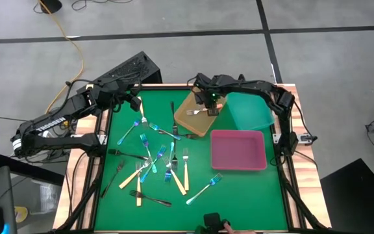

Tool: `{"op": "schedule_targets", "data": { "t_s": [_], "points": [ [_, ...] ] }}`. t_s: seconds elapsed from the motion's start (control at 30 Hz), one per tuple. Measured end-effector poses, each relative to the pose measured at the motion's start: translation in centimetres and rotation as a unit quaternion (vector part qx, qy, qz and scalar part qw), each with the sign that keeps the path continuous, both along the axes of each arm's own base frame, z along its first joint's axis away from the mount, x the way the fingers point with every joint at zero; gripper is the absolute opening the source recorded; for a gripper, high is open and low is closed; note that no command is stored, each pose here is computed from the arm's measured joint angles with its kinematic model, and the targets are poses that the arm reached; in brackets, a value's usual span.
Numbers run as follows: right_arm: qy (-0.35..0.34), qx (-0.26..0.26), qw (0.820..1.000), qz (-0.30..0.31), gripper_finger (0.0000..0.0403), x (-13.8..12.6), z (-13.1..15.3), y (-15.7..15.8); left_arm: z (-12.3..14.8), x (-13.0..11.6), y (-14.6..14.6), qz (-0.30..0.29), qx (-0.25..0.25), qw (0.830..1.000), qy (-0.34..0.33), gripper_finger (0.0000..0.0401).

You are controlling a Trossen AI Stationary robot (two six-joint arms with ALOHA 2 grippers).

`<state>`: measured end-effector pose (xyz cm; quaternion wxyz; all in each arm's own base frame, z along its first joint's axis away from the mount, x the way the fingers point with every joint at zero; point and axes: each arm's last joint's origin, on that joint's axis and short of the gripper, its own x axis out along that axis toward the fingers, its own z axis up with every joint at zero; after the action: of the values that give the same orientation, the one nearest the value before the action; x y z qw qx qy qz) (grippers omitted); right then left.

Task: Sort silverware by color (type)
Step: Put the black fork into the blue bin

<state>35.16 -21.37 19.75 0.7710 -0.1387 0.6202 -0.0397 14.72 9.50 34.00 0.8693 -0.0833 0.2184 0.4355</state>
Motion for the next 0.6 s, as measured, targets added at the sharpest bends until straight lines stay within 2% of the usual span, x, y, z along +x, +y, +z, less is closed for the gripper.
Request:
{"op": "schedule_targets", "data": {
  "t_s": [0.33, 0.47, 0.6],
  "points": [
    [-0.047, 0.003, 0.998, -0.030, 0.0162, 2.4, 5.2, 2.0, 0.0, 0.0, 0.0, 0.000, 0.000, 1.000, 0.000, 0.0156],
    [-0.085, 0.019, 0.994, -0.068, 0.0162, 3.9, 6.6, 4.2, 0.0, 0.0, 0.0, 0.000, 0.000, 1.000, 0.000, 0.0156],
    [-0.106, 0.035, 0.991, -0.074, 0.0162, 5.4, 7.3, 7.5, 0.0, 0.0, 0.0, 0.000, 0.000, 1.000, 0.000, 0.0156]
  ]
}}
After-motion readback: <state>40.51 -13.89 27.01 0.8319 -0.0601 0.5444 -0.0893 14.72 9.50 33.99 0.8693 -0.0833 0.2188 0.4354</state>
